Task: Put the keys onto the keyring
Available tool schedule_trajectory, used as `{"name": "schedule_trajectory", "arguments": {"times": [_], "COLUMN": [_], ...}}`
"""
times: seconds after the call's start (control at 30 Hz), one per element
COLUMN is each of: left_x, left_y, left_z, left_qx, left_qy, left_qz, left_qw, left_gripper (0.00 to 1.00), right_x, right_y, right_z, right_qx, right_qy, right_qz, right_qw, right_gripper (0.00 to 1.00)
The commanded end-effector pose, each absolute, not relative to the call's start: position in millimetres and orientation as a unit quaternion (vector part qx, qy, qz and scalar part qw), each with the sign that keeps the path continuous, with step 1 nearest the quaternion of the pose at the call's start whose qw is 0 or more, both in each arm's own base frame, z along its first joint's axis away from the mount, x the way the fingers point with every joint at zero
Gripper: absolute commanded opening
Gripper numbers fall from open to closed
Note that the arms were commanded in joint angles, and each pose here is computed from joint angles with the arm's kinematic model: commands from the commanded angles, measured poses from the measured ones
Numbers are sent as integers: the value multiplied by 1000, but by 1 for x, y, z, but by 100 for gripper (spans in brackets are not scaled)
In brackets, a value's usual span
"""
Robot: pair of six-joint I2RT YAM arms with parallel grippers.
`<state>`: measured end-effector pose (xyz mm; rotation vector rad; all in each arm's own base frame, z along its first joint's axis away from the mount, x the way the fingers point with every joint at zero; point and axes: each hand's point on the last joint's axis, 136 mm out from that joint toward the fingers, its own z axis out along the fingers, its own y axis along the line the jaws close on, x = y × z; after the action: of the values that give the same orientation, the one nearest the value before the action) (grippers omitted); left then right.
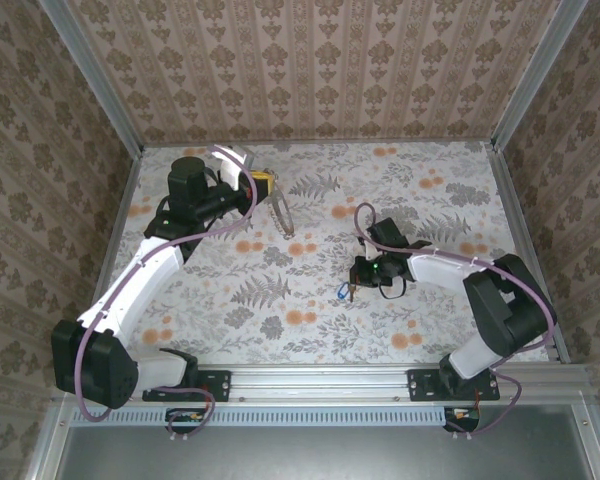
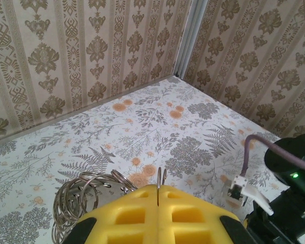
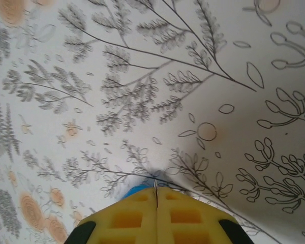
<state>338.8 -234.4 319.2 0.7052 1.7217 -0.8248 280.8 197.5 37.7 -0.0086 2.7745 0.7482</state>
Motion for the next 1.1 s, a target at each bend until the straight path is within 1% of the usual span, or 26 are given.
{"name": "schedule_trajectory", "arguments": {"times": [0.0,0.27,0.3,0.47,0.6,0.77,1.07], "left_x": [331,316,307,296,288,279,273], "left_y": [-239,-259,-270,-289,-304,-320,-347], "left_z": [338,334,334,335,338,342,343], "left_qx": [321,371,388,428,458,484,513], "left_qy": [698,694,688,677,649,606,572], "left_qz": [-340,-335,-340,-339,-342,-345,-355], "left_qw": [542,518,510,493,501,529,532], "left_gripper": [0,0,0,0,0,0,0], "right_x": [293,313,316,322,320,312,298], "right_y": [196,198,196,190,183,167,157], "right_z": [71,146,156,198,228,259,303], "right_qx": [-18,-56,-58,-71,-74,-69,-95], "right_qy": [944,890,883,846,824,803,772], "right_qz": [268,316,319,339,344,336,341], "right_qw": [192,324,340,405,444,487,528], "right_gripper": [0,0,0,0,0,0,0]}}
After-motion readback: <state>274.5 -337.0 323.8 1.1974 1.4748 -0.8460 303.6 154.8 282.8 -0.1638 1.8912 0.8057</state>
